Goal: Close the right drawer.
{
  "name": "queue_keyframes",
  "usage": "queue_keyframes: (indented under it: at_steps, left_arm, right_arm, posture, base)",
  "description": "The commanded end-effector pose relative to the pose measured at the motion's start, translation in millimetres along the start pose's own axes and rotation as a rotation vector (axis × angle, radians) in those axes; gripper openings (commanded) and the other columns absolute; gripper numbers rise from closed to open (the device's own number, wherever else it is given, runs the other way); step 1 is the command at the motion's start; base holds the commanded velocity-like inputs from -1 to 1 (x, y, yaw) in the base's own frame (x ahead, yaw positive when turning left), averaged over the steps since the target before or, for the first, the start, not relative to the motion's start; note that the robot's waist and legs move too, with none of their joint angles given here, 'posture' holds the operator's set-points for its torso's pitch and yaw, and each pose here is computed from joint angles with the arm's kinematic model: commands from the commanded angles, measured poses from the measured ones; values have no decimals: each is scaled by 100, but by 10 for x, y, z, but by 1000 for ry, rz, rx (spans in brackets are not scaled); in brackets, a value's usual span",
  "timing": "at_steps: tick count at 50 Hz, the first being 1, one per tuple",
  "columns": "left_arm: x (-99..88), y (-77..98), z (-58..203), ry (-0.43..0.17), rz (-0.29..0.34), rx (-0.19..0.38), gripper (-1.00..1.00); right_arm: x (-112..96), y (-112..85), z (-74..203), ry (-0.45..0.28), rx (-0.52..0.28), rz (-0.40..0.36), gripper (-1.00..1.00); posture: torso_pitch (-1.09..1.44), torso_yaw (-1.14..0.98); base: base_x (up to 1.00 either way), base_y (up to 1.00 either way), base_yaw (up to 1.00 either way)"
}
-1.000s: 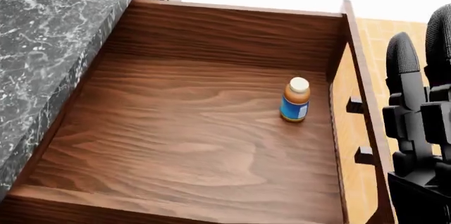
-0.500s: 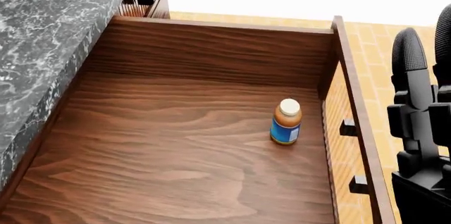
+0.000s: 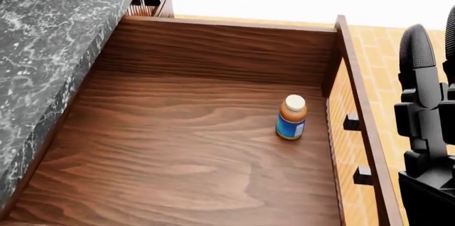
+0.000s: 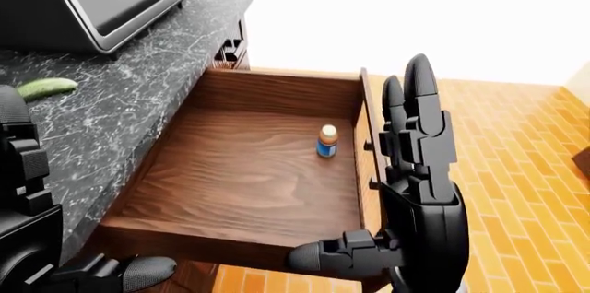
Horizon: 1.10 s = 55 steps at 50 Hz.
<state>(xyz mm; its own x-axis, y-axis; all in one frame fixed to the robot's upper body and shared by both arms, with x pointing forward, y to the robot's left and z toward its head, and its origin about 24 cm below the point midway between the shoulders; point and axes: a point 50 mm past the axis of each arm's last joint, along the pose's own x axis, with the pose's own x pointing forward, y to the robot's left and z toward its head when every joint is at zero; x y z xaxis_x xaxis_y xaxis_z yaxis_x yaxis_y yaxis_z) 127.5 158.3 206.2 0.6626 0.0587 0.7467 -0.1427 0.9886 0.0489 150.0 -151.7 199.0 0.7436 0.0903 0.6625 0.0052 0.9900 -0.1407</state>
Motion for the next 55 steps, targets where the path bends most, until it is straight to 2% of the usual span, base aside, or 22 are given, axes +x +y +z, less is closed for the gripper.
queue_keyframes:
  at_steps: [1, 15, 35, 55]
  left_arm:
    - [14, 4, 97, -57, 3, -2, 100]
    - [11, -5, 98, -56, 1, -2, 100]
    - [11, -7, 97, -55, 0, -3, 100]
    - [8, -11, 96, -53, -2, -2, 100]
  right_arm:
    - [12, -6, 103, -64, -8, -6, 100]
    - [40, -127, 191, -80, -51, -31, 100]
    - [86, -494, 251, -75, -142, -104, 100]
    - [21, -1014, 413, -36, -247, -259, 100]
  posture:
    - [0, 0]
    - [0, 0]
    - [0, 0]
    - [0, 0]
  base:
    - [0, 0, 0]
    - [0, 0, 0]
    - [0, 0, 0]
    - [0, 0, 0]
